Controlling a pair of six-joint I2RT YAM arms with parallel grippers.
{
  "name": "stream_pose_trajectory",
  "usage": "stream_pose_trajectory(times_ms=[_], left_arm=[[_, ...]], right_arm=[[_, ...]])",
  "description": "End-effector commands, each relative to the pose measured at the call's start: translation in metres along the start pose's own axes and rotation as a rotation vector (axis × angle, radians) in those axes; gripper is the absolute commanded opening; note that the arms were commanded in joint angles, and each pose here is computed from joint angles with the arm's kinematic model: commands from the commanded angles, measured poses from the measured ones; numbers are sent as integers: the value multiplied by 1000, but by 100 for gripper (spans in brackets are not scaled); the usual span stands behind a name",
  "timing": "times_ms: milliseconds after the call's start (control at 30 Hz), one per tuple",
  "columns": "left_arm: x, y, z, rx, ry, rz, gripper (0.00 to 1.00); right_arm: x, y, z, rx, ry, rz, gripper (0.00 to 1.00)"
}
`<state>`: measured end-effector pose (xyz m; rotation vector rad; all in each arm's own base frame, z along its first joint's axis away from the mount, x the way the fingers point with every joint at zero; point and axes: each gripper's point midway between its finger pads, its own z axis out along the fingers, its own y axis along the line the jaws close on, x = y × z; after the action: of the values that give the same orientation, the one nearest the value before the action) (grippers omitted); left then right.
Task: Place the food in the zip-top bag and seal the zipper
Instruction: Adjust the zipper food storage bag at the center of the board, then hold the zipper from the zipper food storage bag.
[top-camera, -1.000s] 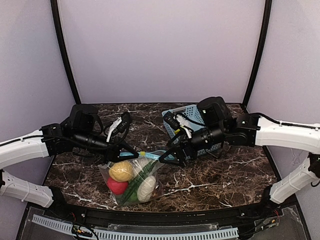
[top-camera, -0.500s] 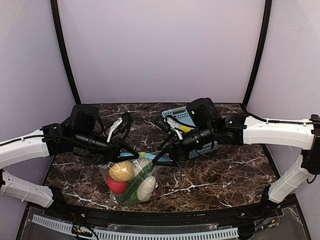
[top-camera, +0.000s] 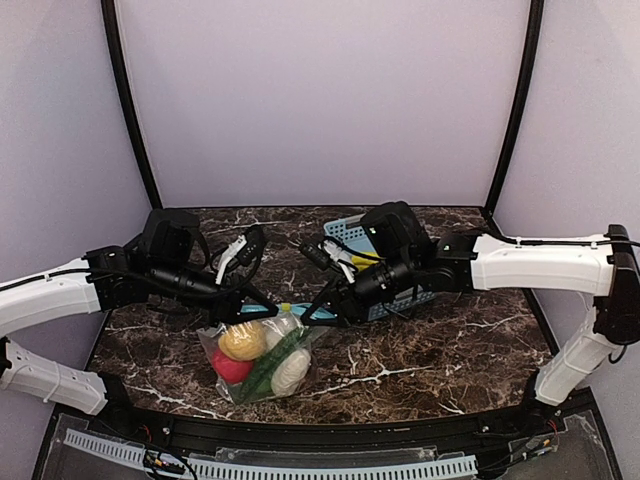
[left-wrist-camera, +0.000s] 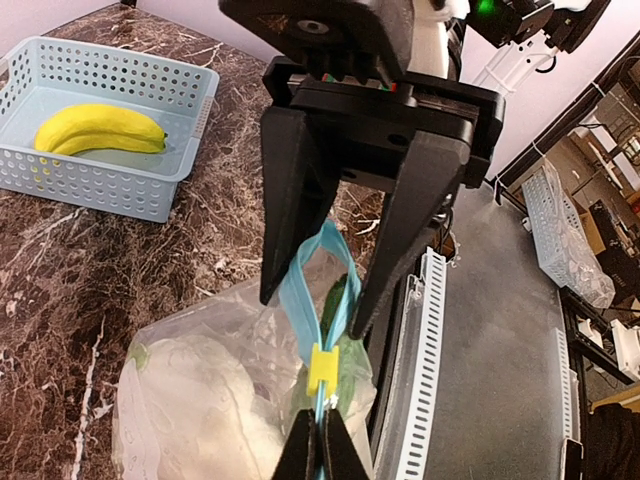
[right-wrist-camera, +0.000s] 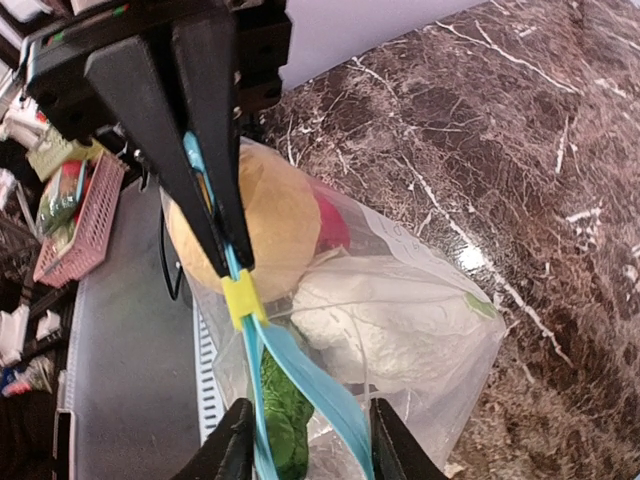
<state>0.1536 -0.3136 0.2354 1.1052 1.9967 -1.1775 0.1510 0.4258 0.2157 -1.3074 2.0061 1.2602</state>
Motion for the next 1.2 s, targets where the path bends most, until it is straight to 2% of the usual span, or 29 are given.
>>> stream_pose_trajectory(times_ms=[0, 167, 267, 600, 633, 767, 867, 933, 1000, 1167], left_arm=[[-17, -10, -7, 24, -41, 41, 1], [-17, -8, -8, 20, -41, 38, 1], [-16, -7, -8, 16, -42, 36, 1], [-17, -7, -11, 16, -41, 41, 1], [-17, -8, -11, 20, -36, 39, 1], [-14, -9, -9, 33, -23, 33, 1], [-14, -11, -8, 48, -21, 31, 1], [-15, -12, -8, 55, -22, 31, 1], [-16, -12, -8, 57, -25, 31, 1], [-18, -13, -8, 61, -31, 33, 1]], right_arm=[[1, -10, 6, 46, -1, 3, 25], [1, -12, 3, 70, -5, 4, 6], [2, -14, 3, 81, -4, 5, 0], [-4, -17, -15, 178, 4, -17, 0], [-9, -15, -20, 193, -1, -29, 6], [-24, -5, -37, 221, -18, -67, 43], [-33, 8, -44, 194, -43, -93, 63], [-36, 16, -44, 169, -49, -109, 67], [-40, 21, -40, 152, -52, -126, 66], [-50, 30, -25, 87, -66, -161, 52]])
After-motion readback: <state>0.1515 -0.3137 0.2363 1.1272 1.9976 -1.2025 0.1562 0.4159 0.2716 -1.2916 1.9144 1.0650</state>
